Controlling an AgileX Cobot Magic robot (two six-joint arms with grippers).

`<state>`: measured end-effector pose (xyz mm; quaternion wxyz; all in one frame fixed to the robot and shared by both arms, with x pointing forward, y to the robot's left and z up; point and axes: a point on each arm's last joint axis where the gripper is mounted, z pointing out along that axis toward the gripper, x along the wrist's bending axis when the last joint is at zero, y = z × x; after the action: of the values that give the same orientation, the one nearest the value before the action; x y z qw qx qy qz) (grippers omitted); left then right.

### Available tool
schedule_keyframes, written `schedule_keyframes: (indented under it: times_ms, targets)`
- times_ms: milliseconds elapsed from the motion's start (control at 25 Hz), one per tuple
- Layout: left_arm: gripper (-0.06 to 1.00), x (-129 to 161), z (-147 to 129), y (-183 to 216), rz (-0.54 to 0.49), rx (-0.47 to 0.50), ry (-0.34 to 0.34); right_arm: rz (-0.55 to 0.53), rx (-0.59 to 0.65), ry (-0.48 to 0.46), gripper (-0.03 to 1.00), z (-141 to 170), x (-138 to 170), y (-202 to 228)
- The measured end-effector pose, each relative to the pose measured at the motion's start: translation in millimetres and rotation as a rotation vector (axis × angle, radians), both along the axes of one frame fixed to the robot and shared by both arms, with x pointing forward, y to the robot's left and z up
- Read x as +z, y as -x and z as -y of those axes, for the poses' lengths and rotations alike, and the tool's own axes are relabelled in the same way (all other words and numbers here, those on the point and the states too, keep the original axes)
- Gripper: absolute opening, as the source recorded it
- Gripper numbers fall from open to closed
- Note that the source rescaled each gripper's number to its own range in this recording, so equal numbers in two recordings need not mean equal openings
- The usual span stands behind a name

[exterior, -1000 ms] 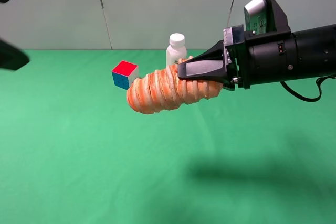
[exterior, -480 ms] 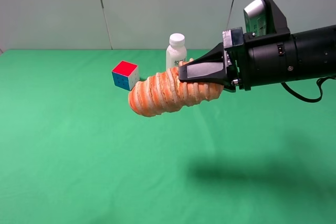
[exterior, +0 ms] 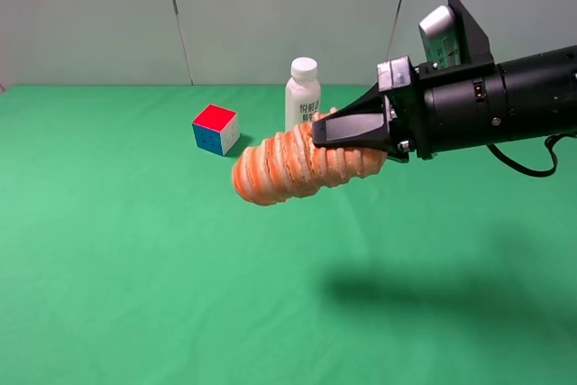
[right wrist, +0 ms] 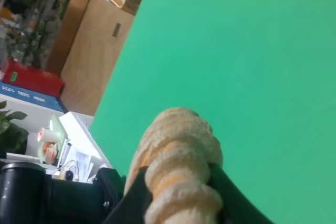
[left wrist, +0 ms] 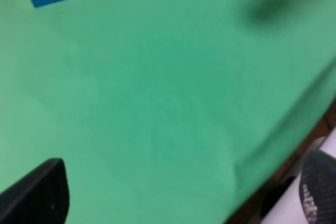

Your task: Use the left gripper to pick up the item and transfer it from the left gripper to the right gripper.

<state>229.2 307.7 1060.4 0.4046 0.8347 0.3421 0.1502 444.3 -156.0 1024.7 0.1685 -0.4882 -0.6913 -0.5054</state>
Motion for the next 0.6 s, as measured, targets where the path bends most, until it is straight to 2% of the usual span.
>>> schedule_keyframes:
  times_ms: [280,600]
  targets:
    - [0.88,-17.1,-1.5,4.0,-0.049,0.016,0.021,-0.01,-0.018,0.003,0.02,0.5,-0.5,-1.0]
    - [0.88,-16.8,-5.9,-1.8,-0.036,0.117,0.033,-0.01,-0.031,0.012,0.02,1.3,-1.2,-2.0]
